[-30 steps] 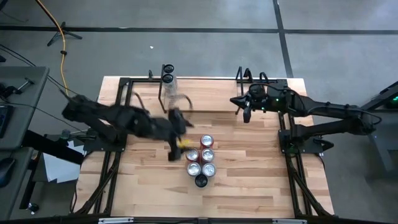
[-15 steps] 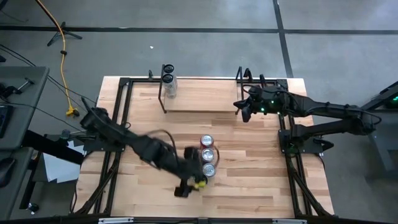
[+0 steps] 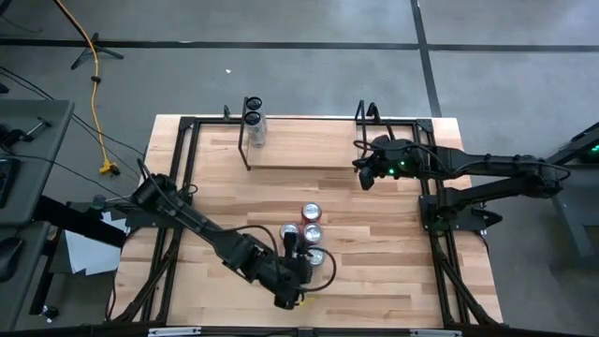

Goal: Place canned beverage on shelf
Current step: Put the white soda can aligned with the other white soda can on the shelf

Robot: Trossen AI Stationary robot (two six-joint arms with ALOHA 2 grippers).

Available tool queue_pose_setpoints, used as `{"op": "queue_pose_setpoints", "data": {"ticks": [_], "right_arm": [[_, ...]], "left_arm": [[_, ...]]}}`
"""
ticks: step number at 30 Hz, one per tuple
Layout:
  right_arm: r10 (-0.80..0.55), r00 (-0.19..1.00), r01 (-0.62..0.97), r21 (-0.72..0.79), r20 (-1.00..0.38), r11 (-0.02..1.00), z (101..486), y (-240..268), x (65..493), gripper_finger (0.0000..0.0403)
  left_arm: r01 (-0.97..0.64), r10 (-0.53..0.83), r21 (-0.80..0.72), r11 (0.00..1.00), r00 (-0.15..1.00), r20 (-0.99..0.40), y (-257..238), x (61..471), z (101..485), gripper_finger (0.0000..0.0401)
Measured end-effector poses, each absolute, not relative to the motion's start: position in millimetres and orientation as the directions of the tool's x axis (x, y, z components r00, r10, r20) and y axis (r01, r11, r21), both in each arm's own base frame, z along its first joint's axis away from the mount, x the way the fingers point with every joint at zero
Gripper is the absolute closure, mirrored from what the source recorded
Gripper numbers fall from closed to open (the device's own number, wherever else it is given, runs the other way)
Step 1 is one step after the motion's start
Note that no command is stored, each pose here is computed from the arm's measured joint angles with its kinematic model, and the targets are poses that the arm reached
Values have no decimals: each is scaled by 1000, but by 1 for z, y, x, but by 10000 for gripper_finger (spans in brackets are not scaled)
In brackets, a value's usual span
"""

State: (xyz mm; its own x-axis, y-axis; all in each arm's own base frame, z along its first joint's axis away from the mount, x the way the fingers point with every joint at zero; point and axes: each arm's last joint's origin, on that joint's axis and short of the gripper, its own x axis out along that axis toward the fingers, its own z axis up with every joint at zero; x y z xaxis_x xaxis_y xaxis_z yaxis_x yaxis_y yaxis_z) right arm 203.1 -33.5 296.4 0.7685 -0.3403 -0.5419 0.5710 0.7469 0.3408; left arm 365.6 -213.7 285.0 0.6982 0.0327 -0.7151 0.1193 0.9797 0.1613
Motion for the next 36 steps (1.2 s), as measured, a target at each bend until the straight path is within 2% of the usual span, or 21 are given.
{"op": "queue_pose_setpoints", "data": {"ticks": [5,14,24,36], "right_arm": [[-324,748,565,298,-580,770,290,-30,206,402],[-325,714,578,260,-620,774,281,-31,214,402],[-339,696,584,224,-633,780,278,-31,215,402],[-363,688,599,210,-628,773,278,-32,215,402]], "left_arm": [[139,-20,95,986,662,-750,-202,372,283,29],[139,-37,67,988,635,-772,-194,380,275,29],[160,-5,103,982,565,-825,-210,381,244,29],[127,44,136,982,552,-833,-208,381,238,38]]}}
